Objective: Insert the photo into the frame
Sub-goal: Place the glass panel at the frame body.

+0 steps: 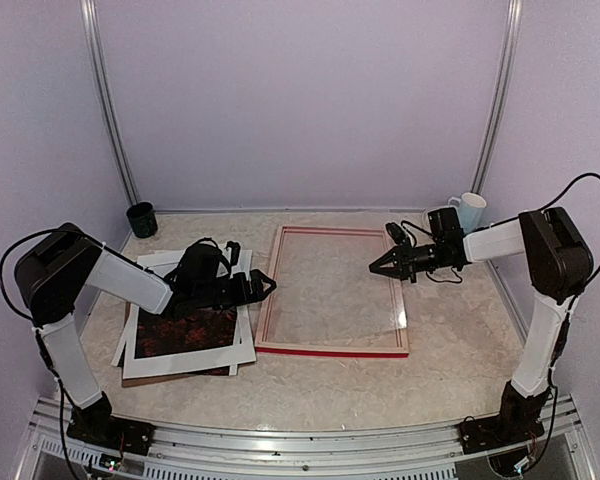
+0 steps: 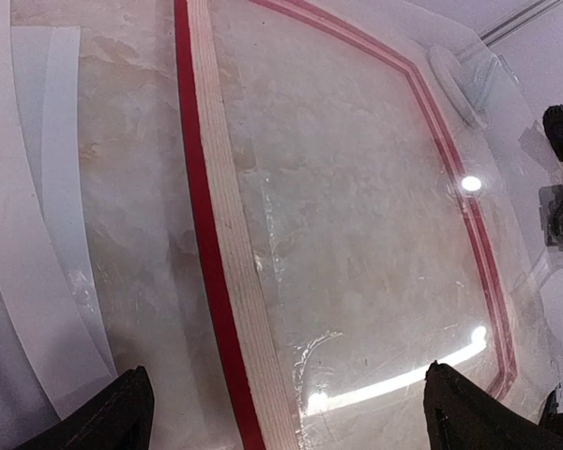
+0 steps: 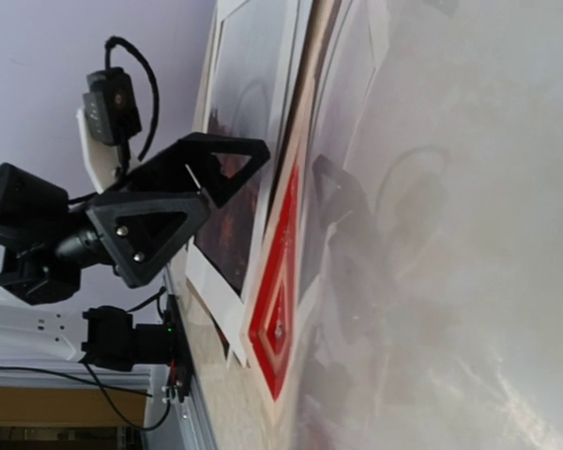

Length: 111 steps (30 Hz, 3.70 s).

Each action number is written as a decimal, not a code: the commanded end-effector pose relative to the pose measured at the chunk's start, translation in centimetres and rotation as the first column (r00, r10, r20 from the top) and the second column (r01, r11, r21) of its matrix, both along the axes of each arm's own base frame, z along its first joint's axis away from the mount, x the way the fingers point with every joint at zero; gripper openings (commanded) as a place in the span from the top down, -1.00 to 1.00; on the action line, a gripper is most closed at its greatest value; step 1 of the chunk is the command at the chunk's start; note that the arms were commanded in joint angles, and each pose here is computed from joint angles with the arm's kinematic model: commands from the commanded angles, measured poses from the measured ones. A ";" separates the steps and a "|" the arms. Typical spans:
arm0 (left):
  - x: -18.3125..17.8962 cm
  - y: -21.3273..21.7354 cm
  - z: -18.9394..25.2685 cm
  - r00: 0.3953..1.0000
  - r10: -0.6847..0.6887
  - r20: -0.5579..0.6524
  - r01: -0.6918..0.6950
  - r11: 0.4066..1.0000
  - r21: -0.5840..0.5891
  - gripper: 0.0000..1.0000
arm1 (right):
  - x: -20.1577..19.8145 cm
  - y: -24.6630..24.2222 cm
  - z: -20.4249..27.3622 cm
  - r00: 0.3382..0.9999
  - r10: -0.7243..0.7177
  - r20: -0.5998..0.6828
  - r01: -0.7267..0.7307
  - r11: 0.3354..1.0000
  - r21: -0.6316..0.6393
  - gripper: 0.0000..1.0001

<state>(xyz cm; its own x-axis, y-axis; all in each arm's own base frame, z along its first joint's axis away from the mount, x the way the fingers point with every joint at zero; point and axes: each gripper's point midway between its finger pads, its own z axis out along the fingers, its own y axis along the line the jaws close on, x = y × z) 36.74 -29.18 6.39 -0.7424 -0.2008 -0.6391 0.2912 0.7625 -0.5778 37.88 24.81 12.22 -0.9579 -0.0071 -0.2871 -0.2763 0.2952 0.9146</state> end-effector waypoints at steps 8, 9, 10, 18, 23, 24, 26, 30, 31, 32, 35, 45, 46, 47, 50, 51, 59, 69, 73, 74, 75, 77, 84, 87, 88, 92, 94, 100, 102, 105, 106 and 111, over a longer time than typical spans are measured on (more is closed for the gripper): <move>0.3 -0.3 1.3 0.999 -0.004 0.036 0.004 1.000 -0.005 -0.98 | -0.1 0.2 3.7 0.998 0.021 0.057 -0.027 0.995 0.099 0.93; 0.3 -0.3 1.4 0.999 -0.003 0.037 0.004 1.000 -0.006 -0.98 | -0.1 0.2 3.9 0.998 0.020 0.057 -0.026 0.994 0.103 0.93; 0.3 -0.3 1.4 0.999 -0.002 0.039 0.002 1.000 -0.006 -0.98 | -0.1 0.2 4.0 0.998 0.019 0.058 -0.025 0.994 0.105 0.93; 0.4 0.2 2.0 0.999 0.012 0.050 -0.011 1.000 -0.012 -0.98 | -0.4 0.1 2.0 1.000 0.009 0.014 -0.010 0.996 0.091 0.93; 0.3 0.1 2.1 0.999 0.006 0.050 -0.005 1.000 -0.021 -0.98 | -0.6 0.1 -0.6 0.999 0.009 -0.034 -0.006 0.997 0.075 0.93; 0.3 0.1 2.0 0.999 0.006 0.048 -0.005 1.000 -0.021 -0.98 | -0.6 0.1 -0.9 0.999 0.008 -0.043 -0.004 0.997 0.078 0.93; 0.3 0.1 2.1 0.999 0.005 0.048 -0.004 1.000 -0.022 -0.98 | -0.4 0.1 -1.4 0.999 0.005 -0.051 -0.001 0.997 0.079 0.93; 0.2 0.1 2.1 0.999 0.007 0.049 -0.006 1.000 -0.020 -0.98 | -0.1 0.2 -2.1 0.998 0.004 -0.059 0.000 0.997 0.071 0.93; 0.3 0.2 2.1 0.999 0.007 0.049 -0.006 1.000 -0.020 -0.98 | -0.1 0.2 -2.2 0.998 0.004 -0.060 0.001 0.998 0.069 0.93; 0.3 0.2 2.1 0.999 0.007 0.050 -0.006 1.000 -0.020 -0.98 | -0.1 0.1 -2.3 0.998 0.003 -0.057 0.001 0.998 0.064 0.93; 0.2 0.1 2.0 0.999 0.006 0.048 -0.005 1.000 -0.022 -0.98 | 0.0 0.0 -2.7 0.998 0.000 -0.062 0.003 0.999 0.048 0.92; 0.2 -0.1 1.8 0.999 -0.003 0.042 0.004 1.000 -0.026 -0.98 | 0.1 -0.2 -3.8 0.998 -0.009 -0.070 0.010 1.000 0.013 0.71; 0.2 -0.1 1.8 0.999 -0.003 0.042 0.004 1.000 -0.026 -0.98 | 0.2 -0.2 -3.9 0.997 -0.010 -0.072 0.011 1.000 0.011 0.69; 0.1 -0.1 1.7 0.999 -0.002 0.041 0.003 1.000 -0.025 -0.98 | 0.2 -0.2 -4.0 0.997 -0.011 -0.073 0.012 1.000 0.008 0.66; 0.1 -0.2 1.8 0.999 -0.004 0.040 0.005 1.000 -0.027 -0.98 | 0.4 -0.4 -4.2 0.997 -0.015 -0.073 0.015 1.000 0.003 0.60; 0.1 -0.2 1.7 0.999 -0.005 0.040 0.006 1.000 -0.027 -0.98 | 0.4 -0.4 -4.3 0.997 -0.016 -0.074 0.016 1.000 0.000 0.58; 0.0 -0.6 1.5 0.999 -0.015 0.034 0.016 0.999 -0.027 -0.98 | 0.5 -0.5 -3.6 0.997 -0.017 -0.073 0.018 1.000 0.017 0.49; -0.2 -1.0 1.1 0.999 -0.028 0.027 0.028 0.999 -0.026 -0.98 | 0.6 -0.1 -0.3 0.999 0.013 -0.037 -0.008 0.992 0.128 0.85; -0.2 -1.0 1.3 0.999 -0.028 0.031 0.028 0.999 -0.025 -0.98 | 0.6 0.1 0.8 1.000 0.022 -0.015 -0.019 0.987 0.160 0.91; -0.2 -0.9 1.3 0.999 -0.026 0.032 0.026 0.999 -0.024 -0.98 | 0.5 0.1 1.2 1.000 0.021 -0.008 -0.020 0.985 0.169 0.92; -0.1 -0.8 1.4 0.999 -0.022 0.036 0.022 0.999 -0.024 -0.98 | 0.5 0.0 1.6 1.000 0.022 -0.004 -0.021 0.984 0.177 0.92; -0.1 -0.8 1.6 0.999 -0.019 0.041 0.020 0.999 -0.025 -0.98 | 0.5 0.1 2.1 1.000 0.022 0.003 -0.023 0.982 0.187 0.92; -0.2 -0.7 1.7 0.999 -0.017 0.042 0.018 0.999 -0.030 -0.98 | 0.5 0.0 1.7 1.000 0.012 -0.004 -0.011 0.981 0.195 0.92; -0.1 -0.6 1.9 0.999 -0.014 0.047 0.016 0.999 -0.028 -0.98 | 0.7 0.0 0.6 1.000 0.001 -0.024 0.003 0.983 0.182 0.91; -0.2 -0.6 1.9 0.999 -0.014 0.048 0.015 0.999 -0.028 -0.98 | 0.7 0.0 0.3 1.000 0.000 -0.027 0.005 0.984 0.180 0.91; -0.2 -0.6 2.0 0.999 -0.014 0.047 0.016 0.999 -0.031 -0.97 | 0.9 0.0 -0.6 0.999 -0.005 -0.042 0.012 0.986 0.169 0.90; -0.2 -0.6 2.0 0.999 -0.016 0.047 0.017 0.999 -0.033 -0.98 | 1.1 0.0 -1.1 0.999 -0.006 -0.047 0.014 0.988 0.156 0.88; -0.2 -0.7 1.9 0.999 -0.017 0.047 0.019 0.999 -0.032 -0.98 | 1.1 0.0 -2.3 0.998 -0.005 -0.060 0.014 0.990 0.138 0.86; -0.2 -0.8 1.9 0.999 -0.019 0.045 0.021 0.999 -0.034 -0.98 | 1.1 0.0 -2.7 0.998 -0.005 -0.065 0.013 0.991 0.137 0.86; -0.2 -0.9 1.7 0.999 -0.022 0.042 0.024 0.999 -0.034 -0.98 | 1.0 0.1 -2.9 0.997 -0.003 -0.071 0.013 0.991 0.135 0.85; -0.2 -0.9 1.6 0.999 -0.025 0.040 0.026 0.999 -0.033 -0.98 | 1.0 0.1 -2.9 0.997 -0.004 -0.072 0.013 0.991 0.134 0.83; -0.3 -1.1 1.6 0.999 -0.029 0.037 0.031 0.999 -0.035 -0.98 | 1.0 0.2 -3.0 0.997 -0.003 -0.076 0.014 0.991 0.134 0.81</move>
<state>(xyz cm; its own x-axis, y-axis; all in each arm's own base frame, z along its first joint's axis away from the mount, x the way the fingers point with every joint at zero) 36.57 -29.61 7.43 -0.7324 -0.2042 -0.6495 0.3092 0.7502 -0.5845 38.36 24.98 9.18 -0.9818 0.0342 -0.1869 -0.1785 0.1718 0.9688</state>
